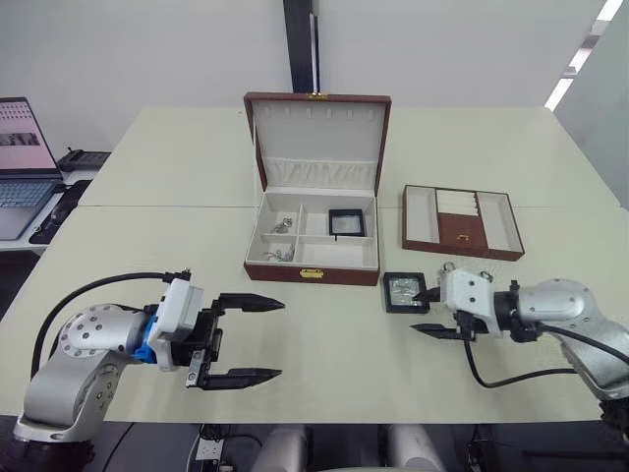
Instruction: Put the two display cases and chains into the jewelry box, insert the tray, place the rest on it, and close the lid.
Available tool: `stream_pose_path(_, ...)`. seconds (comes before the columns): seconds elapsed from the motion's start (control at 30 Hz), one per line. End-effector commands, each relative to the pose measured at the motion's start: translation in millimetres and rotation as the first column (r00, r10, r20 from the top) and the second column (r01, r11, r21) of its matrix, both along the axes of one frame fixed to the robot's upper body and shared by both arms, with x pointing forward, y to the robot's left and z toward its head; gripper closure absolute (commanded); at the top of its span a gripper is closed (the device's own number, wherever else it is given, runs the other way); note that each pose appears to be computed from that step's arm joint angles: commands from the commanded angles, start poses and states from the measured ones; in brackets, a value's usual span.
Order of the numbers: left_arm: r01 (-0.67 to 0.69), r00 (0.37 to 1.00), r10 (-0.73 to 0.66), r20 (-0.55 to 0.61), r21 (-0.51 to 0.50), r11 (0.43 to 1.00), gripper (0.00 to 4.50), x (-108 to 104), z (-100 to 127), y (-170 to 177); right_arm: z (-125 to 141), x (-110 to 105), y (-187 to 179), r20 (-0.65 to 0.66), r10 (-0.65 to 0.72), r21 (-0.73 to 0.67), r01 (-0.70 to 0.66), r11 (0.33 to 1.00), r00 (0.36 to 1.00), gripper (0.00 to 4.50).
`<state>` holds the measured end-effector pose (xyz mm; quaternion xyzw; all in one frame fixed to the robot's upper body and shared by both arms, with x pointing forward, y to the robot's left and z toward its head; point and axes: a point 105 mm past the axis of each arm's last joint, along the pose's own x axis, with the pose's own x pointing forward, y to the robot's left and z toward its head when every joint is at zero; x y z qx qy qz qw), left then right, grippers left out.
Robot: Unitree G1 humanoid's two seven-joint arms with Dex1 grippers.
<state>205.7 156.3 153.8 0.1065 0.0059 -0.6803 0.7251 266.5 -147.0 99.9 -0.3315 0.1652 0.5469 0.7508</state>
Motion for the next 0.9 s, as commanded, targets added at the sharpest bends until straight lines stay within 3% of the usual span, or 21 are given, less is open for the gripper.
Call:
stream_pose_path(0.03, 0.011, 1.0, -0.011, 0.023, 0.009, 1.0, 0.0, -1.2, 7.0, -3.5, 5.1, 6.9, 3.4, 0.047, 0.018, -0.006, -0.017, 1.0, 0.999, 1.88)
stream_pose_path(0.23, -0.003, 1.0, 0.002, 0.031, 0.011, 1.0, 0.0, 1.5, 9.2, -4.2, 3.2, 9.1, 7.1, 0.044, 0.039, 0.002, -0.039, 0.999, 0.998, 1.88)
stream_pose_path(0.6, -0.013, 0.999, 0.011, 0.051, 0.033, 0.999, 0.0, 9.1, 7.8, -4.3, -1.2, 11.9, 7.7, 0.034, 0.044, 0.006, -0.044, 0.999, 0.998, 4.43)
stream_pose_path(0.9, -0.038, 0.998, 0.036, 0.053, 0.04, 0.998, 0.0, 13.5, 7.3, -0.5, 23.2, -2.6, -2.3, -0.032, 0.069, 0.001, -0.069, 0.998, 0.997, 4.5)
